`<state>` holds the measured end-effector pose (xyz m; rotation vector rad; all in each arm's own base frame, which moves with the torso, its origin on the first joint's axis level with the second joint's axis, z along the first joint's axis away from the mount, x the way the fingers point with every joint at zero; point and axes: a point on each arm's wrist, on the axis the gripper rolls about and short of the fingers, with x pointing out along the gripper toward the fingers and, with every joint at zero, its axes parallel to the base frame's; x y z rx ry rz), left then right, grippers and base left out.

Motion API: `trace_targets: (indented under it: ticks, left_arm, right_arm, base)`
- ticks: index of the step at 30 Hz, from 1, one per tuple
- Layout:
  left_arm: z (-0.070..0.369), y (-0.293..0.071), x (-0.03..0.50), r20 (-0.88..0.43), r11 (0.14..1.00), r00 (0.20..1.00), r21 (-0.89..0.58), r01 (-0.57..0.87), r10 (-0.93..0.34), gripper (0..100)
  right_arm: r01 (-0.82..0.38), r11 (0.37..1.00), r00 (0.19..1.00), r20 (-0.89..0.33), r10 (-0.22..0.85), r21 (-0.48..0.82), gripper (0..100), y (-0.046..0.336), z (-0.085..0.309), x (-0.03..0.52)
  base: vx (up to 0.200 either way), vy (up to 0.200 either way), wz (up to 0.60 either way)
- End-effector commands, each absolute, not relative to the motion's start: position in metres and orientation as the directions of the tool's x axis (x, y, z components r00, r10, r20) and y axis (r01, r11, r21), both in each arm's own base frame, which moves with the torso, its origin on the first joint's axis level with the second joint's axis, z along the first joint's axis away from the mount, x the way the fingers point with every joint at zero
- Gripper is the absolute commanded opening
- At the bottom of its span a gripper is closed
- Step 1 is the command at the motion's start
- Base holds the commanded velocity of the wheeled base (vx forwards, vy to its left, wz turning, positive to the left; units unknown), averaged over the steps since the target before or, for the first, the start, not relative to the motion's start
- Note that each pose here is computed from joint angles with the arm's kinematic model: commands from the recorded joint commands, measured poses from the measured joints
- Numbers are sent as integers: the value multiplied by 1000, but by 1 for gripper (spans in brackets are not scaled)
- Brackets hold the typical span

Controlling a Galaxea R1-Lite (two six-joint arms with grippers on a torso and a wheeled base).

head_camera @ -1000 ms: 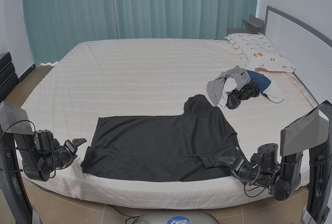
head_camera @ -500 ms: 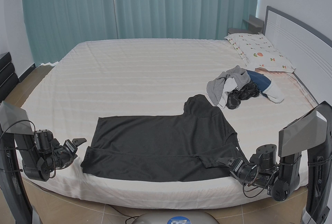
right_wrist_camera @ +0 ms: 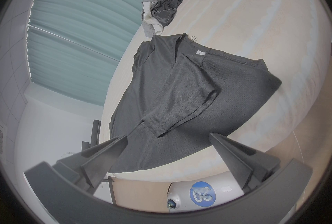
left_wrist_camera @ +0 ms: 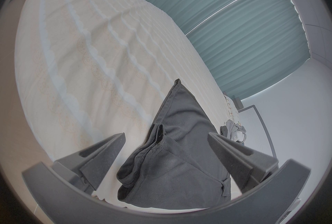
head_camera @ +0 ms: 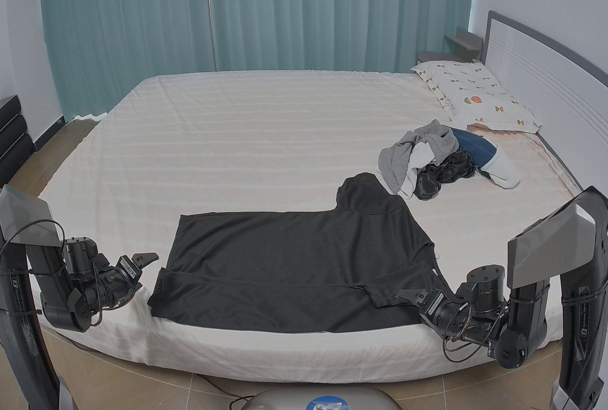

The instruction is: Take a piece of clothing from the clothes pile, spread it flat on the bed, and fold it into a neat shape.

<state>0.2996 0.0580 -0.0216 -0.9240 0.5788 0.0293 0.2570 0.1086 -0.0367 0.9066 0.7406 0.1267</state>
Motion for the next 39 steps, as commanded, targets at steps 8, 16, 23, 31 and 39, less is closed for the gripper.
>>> trace_targets:
  ticks: [8,16,23,31,39]
  left_arm:
    - [-22,58,300,-482,613,848,-744,-266,-218,100]
    - [-22,58,300,-482,613,848,-744,-266,-218,100]
    - [-22,58,300,-482,610,848,-746,-268,-218,100]
    - [-22,58,300,-482,611,848,-745,-267,-218,100]
    - [-22,58,300,-482,611,848,-745,-267,-218,100]
  right_arm:
    - [194,629,748,-528,402,753,100,110,-37,256]
    - [183,630,743,-526,414,755,100,114,-37,254]
    - [186,619,754,-515,409,763,100,111,-33,256]
    - [188,594,766,-495,409,782,100,113,-31,262]
    - [142,577,789,-444,424,804,100,117,-18,265]
  base:
    - [0,0,0]
    - [0,0,0]
    - [0,0,0]
    - [0,0,0]
    - [0,0,0]
